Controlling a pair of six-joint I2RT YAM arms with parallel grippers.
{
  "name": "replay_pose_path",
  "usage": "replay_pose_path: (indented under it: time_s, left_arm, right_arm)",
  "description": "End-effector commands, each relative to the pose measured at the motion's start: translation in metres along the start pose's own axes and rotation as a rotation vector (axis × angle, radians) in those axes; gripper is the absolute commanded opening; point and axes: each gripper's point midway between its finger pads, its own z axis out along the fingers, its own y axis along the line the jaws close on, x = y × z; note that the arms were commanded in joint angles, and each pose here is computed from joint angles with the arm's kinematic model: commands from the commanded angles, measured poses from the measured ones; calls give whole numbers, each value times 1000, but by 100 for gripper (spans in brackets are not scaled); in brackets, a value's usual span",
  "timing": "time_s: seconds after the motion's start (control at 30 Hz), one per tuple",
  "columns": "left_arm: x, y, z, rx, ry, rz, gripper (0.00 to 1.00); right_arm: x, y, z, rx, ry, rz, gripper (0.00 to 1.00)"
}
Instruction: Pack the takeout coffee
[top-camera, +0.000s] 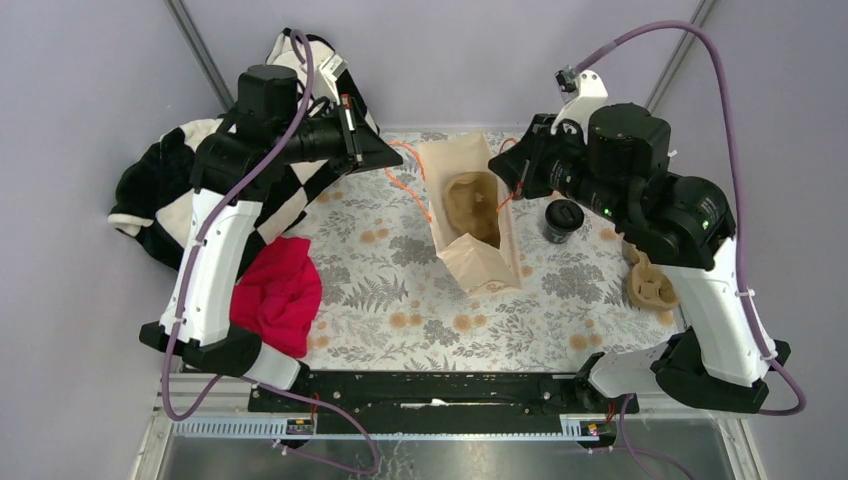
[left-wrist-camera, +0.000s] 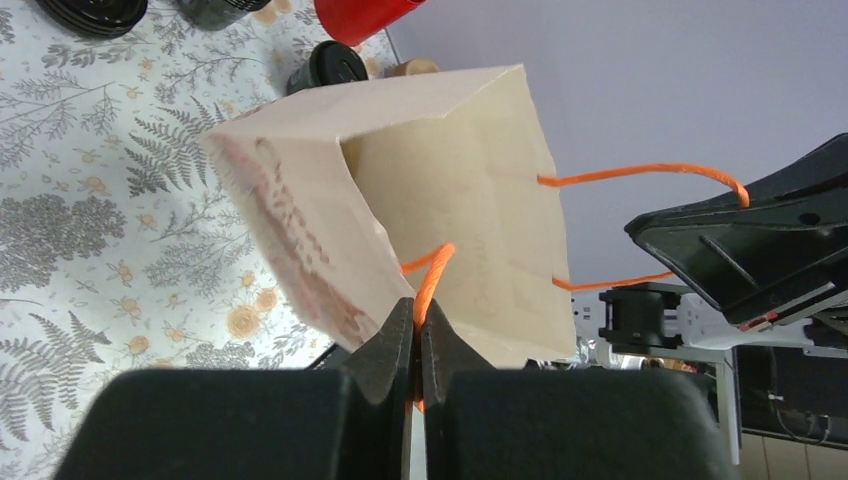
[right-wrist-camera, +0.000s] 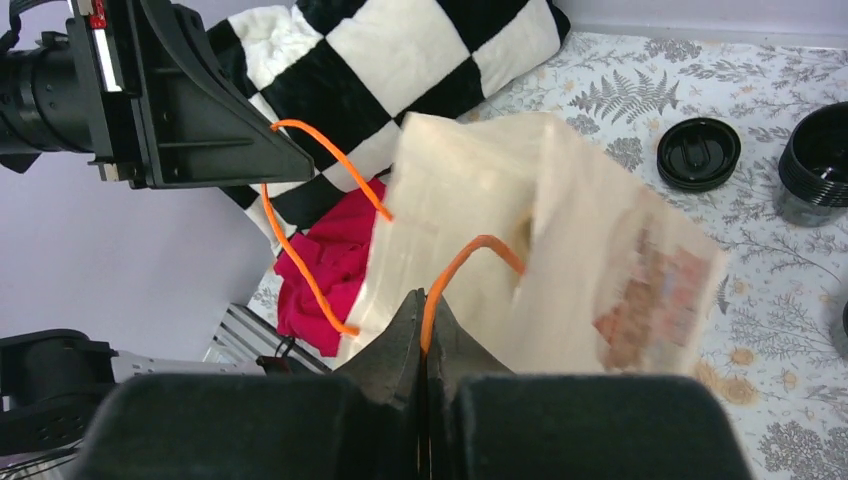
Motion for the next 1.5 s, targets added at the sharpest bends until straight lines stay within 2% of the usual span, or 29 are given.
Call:
replay_pose_path:
  time_s: [0.0,0.13,0.23,0.33,0.43,0.5,0.63,0.7,0.83,1.0,1.17,1.27,1.37,1.47]
  left_arm:
    - [-1,-10,-11,-14,0,-45,3]
    - [4,2,-5,-51,23,-83,3]
    - [20,31,12,-83,36,-141,1]
    - [46,81,39,-149,78,-240,0]
    - [63,111,53,-199,118,-286,0]
    - [52,89,49,-141,112,-252,0]
    - [6,7,16,33,-4,-106,0]
    - [-6,-11,3,52,-44,-71,0]
    - [-1,0,3,7,-38,-104,0]
    - [16,31,14,-71,-12,-167,0]
    - [58,110,31,-242,67,-417,0]
    - [64,142,35,-316,75,-441,0]
    - [52,128,41,-258,91,-409,0]
    - [15,69,31,-119,32,-285,0]
  right_arm:
    - [5,2,6,2,39,-16,0]
    - [26,-11,12,47,77,6,0]
    - [55,-32,18,95,92,21,0]
    - [109,-74,40,181,134,25,0]
    - [114,-80,52,178,181,9,0]
    - [96,-63,51,141,211,-18,0]
    - [51,-27,36,43,179,-14,0]
    - [42,-18,29,14,171,-9,0]
    - [37,-16,21,4,162,-8,0]
    - [52,-31,31,43,156,48,0]
    - [79,-63,58,120,208,97,0]
    - [102,-83,78,151,290,80,0]
    - [105,-92,85,190,364,18,0]
    - [70,-57,70,63,340,0,0]
